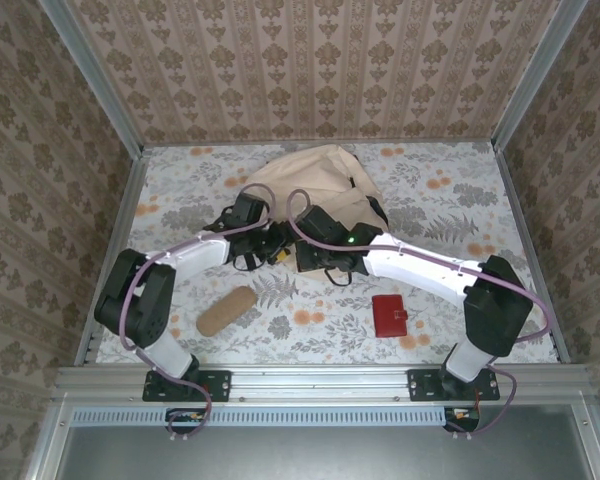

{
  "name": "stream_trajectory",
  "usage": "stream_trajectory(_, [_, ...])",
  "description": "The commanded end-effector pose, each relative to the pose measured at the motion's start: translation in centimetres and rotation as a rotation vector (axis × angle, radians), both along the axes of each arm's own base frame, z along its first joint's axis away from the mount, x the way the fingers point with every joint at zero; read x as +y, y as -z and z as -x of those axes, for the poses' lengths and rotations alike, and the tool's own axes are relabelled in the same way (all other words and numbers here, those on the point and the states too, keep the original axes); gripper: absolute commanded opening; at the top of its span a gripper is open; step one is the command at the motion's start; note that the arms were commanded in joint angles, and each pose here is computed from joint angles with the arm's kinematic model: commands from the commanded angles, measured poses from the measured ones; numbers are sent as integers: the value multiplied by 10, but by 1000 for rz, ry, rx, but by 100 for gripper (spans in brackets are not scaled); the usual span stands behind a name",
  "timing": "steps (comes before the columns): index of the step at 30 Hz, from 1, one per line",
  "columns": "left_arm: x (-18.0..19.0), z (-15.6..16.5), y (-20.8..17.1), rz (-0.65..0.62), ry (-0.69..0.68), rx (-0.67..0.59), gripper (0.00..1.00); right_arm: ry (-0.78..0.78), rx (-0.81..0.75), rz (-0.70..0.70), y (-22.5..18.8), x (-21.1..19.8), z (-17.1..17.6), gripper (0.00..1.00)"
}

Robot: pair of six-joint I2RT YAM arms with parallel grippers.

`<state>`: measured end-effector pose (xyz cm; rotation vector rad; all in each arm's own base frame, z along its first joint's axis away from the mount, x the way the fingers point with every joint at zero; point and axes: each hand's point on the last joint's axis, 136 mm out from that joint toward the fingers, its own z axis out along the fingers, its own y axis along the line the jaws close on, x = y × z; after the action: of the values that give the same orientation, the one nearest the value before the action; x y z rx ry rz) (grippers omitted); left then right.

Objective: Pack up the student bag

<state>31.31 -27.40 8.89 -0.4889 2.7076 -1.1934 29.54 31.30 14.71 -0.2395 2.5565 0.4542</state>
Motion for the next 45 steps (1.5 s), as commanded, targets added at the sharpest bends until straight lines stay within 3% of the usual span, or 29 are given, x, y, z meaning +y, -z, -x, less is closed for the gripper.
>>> stream_trajectory(1, [-4,-2,1,15,-31,37,49,23,-10,-42,-12,-3,3,0])
stream_trajectory(11, [3,-1,2,-41,-31,25,11,65,0,4,-4,-21,10,0])
stream_trajectory(16, [11,-4,-1,-72,-38,4,1,106,-26,54,-9,-37,11,0])
stream_trajectory(25, [41,-14,-12,-146,-82,-50,0,190,-99,241,-35,-79,6,0])
stream_trajectory(34, [55,-20,-3,-171,-100,-41,0,173,-146,306,-49,-82,-5,0])
stream_trajectory(45, [76,-28,4,-210,-131,-41,0,255,-214,498,-56,-112,-19,0])
